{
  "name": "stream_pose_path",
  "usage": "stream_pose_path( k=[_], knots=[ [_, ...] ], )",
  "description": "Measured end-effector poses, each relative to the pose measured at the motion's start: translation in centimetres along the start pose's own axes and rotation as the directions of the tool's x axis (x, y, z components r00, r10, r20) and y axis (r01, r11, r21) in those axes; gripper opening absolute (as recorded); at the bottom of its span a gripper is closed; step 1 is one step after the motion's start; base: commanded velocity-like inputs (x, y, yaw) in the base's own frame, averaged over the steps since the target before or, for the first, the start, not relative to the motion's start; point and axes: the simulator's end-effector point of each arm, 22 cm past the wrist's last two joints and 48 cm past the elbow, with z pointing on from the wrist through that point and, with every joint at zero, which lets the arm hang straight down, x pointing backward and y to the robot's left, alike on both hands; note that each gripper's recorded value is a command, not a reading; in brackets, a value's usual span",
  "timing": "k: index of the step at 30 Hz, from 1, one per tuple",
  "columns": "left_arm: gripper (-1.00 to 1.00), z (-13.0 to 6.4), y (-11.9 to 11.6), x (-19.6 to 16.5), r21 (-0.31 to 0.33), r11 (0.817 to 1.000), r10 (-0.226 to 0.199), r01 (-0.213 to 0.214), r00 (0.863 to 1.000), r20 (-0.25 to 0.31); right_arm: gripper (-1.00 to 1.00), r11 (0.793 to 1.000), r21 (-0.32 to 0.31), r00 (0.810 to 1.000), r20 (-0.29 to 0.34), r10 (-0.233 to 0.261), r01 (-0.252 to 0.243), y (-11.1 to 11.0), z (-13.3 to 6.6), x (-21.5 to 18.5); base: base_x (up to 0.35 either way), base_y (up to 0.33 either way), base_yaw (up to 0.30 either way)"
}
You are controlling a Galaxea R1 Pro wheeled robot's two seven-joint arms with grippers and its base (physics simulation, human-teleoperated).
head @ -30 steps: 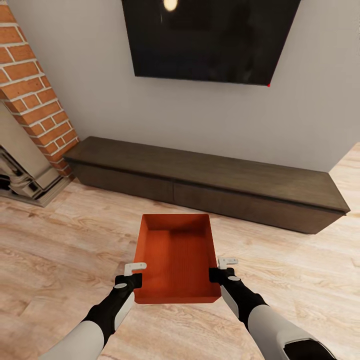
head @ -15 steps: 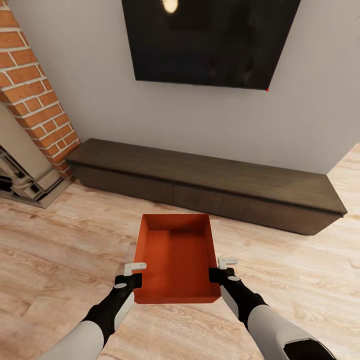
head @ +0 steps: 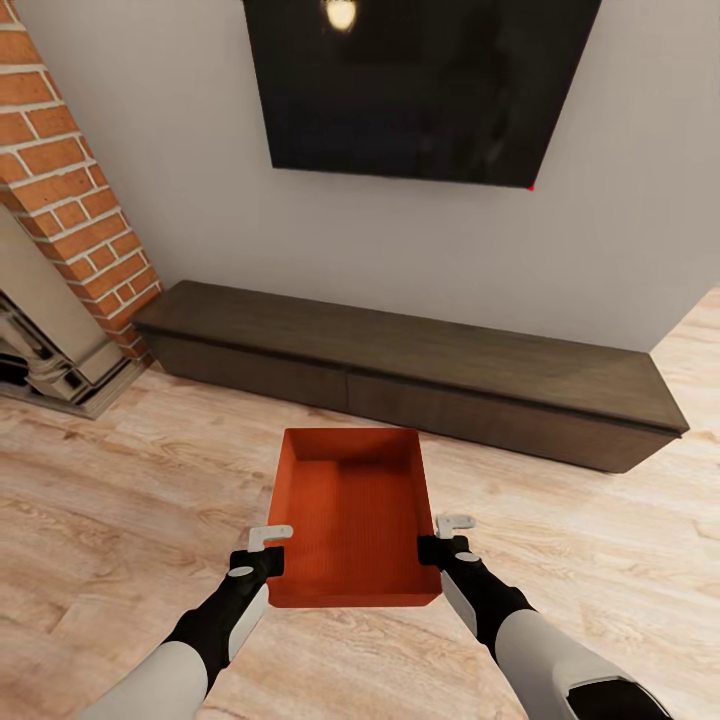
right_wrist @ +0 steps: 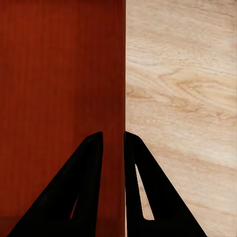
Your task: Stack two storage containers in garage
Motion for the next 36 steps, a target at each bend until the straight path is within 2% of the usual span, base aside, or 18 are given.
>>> stream_pose_path(
  k=[36],
  knots=[
    [-1.00, -4.6, 0.6, -2.2, -0.001, 1.000, -0.001, 0.001, 1.000, 0.000, -1.00, 1.000, 0.001, 1.000, 0.001, 0.000, 0.000, 0.2, -4.6, -2.3, 0.000, 0.000, 0.000]
  ],
)
